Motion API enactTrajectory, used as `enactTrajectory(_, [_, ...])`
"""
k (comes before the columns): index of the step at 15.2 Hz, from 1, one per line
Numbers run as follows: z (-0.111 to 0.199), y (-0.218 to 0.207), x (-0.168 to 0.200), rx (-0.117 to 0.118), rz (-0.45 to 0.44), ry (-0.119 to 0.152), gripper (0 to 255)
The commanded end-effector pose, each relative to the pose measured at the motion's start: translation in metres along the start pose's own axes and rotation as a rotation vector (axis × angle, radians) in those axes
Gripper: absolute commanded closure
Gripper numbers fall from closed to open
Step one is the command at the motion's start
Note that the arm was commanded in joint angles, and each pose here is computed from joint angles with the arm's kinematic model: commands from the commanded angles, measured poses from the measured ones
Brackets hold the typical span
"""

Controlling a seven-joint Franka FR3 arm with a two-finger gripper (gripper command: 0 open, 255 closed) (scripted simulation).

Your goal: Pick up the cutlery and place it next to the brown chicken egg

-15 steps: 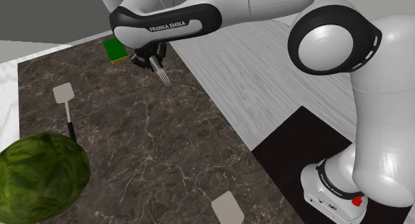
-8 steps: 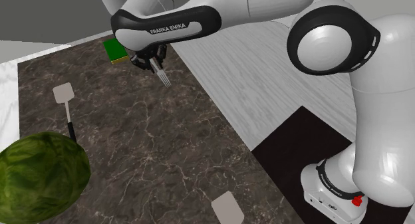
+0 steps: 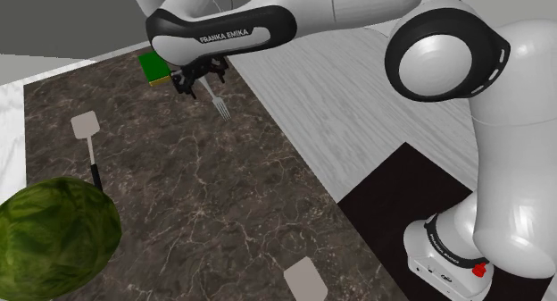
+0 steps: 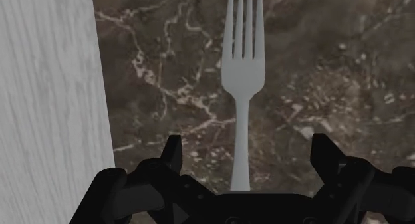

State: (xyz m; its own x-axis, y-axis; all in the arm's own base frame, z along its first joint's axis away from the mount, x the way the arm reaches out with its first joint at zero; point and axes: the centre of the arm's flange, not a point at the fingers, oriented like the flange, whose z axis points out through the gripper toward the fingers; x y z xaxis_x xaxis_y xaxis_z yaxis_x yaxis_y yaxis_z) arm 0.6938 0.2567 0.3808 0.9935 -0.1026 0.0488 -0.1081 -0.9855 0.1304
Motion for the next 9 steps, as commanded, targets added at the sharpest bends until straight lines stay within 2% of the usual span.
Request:
enactTrajectory(1, [-0.02, 0.001, -0.001, 0.0, 0.0, 0.0, 0])
enactTrajectory(3, [-0.043, 0.001, -0.001, 0.0, 0.0, 0.0, 0])
enactTrajectory(9, [-0.043, 0.001, -0.001, 0.0, 0.0, 0.0, 0])
